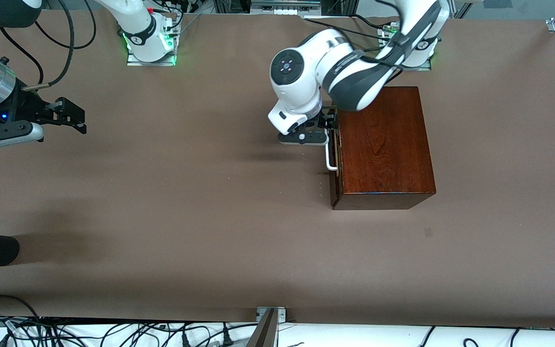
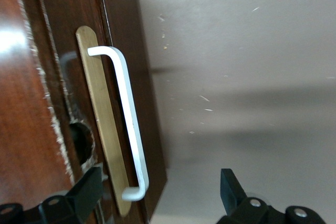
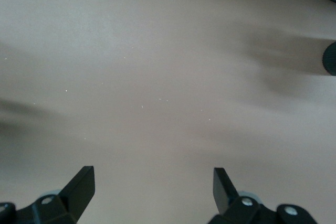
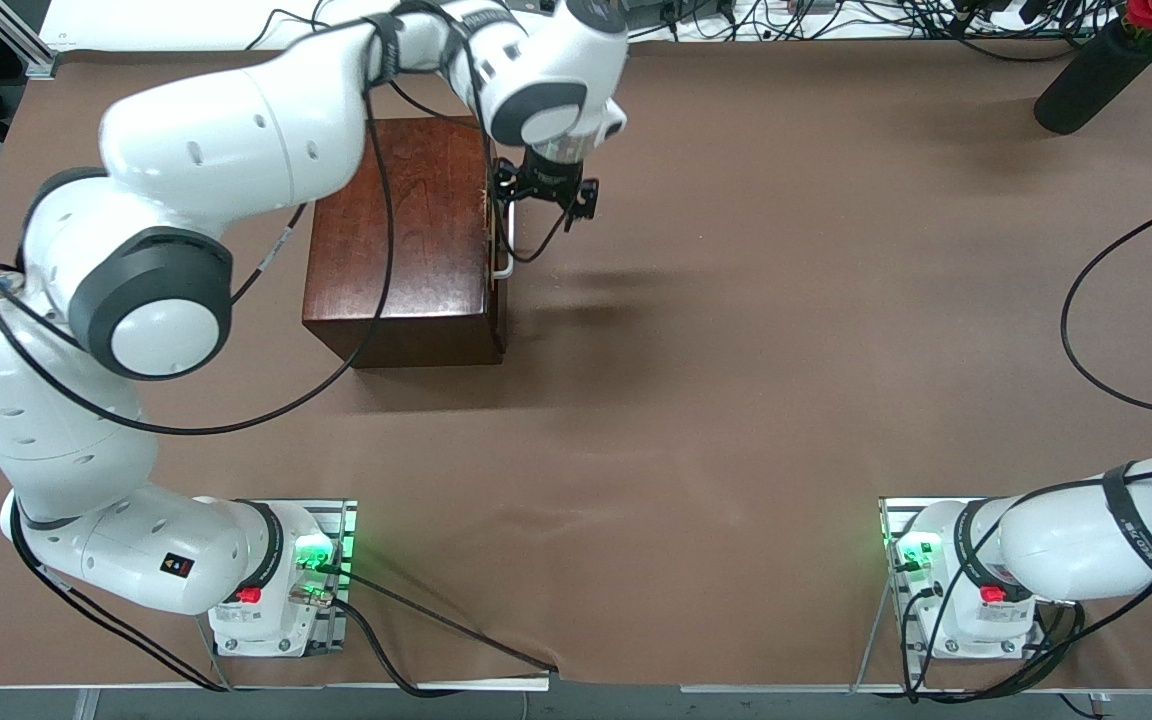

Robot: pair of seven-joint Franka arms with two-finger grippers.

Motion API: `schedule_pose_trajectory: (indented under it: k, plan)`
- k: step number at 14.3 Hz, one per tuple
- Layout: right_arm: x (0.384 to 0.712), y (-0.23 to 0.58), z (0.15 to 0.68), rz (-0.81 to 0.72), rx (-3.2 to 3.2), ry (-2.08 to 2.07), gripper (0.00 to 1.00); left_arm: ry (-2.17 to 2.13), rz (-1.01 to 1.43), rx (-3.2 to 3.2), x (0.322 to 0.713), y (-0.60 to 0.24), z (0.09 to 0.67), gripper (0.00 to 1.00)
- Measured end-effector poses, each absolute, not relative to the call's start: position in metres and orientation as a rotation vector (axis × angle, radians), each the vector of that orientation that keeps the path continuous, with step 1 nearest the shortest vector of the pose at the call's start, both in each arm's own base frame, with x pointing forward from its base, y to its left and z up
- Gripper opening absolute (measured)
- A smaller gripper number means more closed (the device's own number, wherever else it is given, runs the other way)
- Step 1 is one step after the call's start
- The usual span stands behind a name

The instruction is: Open drawer, take yellow block, close drawer

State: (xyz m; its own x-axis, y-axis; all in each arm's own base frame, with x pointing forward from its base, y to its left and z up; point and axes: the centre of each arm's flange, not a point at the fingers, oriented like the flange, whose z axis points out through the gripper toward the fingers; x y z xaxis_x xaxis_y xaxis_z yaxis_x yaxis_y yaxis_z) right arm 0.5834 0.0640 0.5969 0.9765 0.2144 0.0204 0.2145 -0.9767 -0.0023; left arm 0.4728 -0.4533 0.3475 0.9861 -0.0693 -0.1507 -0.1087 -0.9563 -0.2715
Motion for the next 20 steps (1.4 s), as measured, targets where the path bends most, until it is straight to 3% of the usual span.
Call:
schedule_pose_trajectory:
  k: [10, 20]
  plan:
    - [0.584, 0.064, 0.605, -0.057, -3.118, -0.339, 1.00, 0.081, 0.154, -2.804, 0.454, -0.454, 0.275, 1.00]
    - [0.584, 0.064, 0.607, -0.064, -3.118, -0.339, 1.00, -0.037, 0.075, -2.887, 0.458, -0.465, 0.274, 1.00]
